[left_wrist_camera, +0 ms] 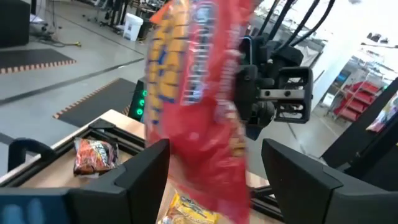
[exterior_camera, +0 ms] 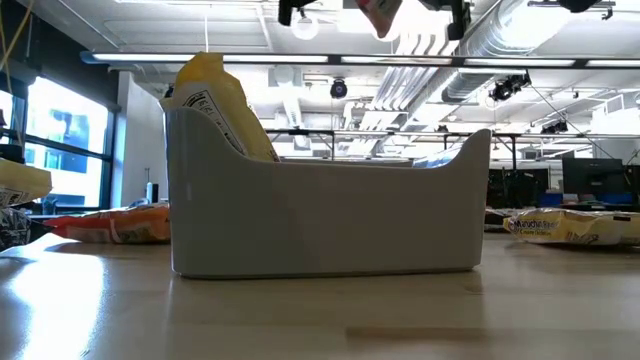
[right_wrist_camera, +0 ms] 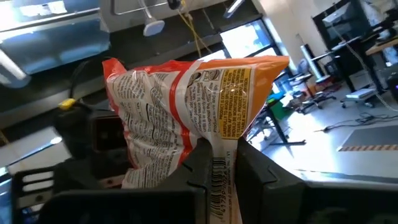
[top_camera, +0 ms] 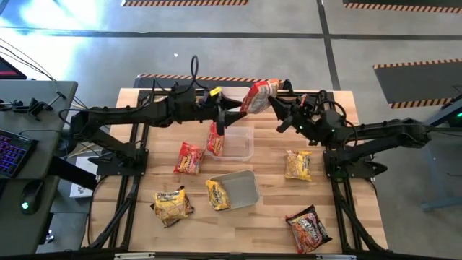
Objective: Sort Maruchan noodles
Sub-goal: Put the orange noodle pack into the transparent bin
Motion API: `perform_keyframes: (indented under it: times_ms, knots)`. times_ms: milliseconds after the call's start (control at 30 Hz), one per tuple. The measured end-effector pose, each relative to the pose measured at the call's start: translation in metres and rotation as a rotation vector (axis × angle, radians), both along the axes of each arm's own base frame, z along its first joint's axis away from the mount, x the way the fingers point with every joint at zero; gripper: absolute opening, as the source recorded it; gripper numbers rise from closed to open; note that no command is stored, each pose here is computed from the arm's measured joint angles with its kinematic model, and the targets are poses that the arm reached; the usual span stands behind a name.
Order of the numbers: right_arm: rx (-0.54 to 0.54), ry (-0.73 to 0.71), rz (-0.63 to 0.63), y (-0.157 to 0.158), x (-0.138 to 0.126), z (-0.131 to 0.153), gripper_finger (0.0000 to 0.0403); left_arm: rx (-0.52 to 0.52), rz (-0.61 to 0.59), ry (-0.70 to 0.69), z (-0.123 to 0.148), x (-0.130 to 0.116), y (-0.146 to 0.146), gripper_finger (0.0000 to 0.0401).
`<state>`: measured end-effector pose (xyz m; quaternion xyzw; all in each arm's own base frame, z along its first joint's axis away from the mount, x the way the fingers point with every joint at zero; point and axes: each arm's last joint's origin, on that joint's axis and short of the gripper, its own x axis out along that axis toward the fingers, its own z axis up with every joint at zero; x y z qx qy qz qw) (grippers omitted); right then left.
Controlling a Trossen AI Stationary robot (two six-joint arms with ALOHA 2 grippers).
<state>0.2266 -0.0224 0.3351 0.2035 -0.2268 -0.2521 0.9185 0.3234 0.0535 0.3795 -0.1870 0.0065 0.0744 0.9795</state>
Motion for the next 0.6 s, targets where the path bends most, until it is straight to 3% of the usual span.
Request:
perform_keyframes:
  times_ms: [267, 600]
  knots:
    - [-0.015, 0.001, -0.021, -0.0008, -0.0007, 0.0011, 0.0023, 0.071, 0.039, 0.038, 0.0029, 0.0045, 0.0015, 0.0219]
    - [-0.015, -0.008, -0.006, -0.0005, -0.0007, 0.0016, 0.0023, 0.179, 0.042, 0.126, -0.0005, 0.004, 0.0035, 0.0089]
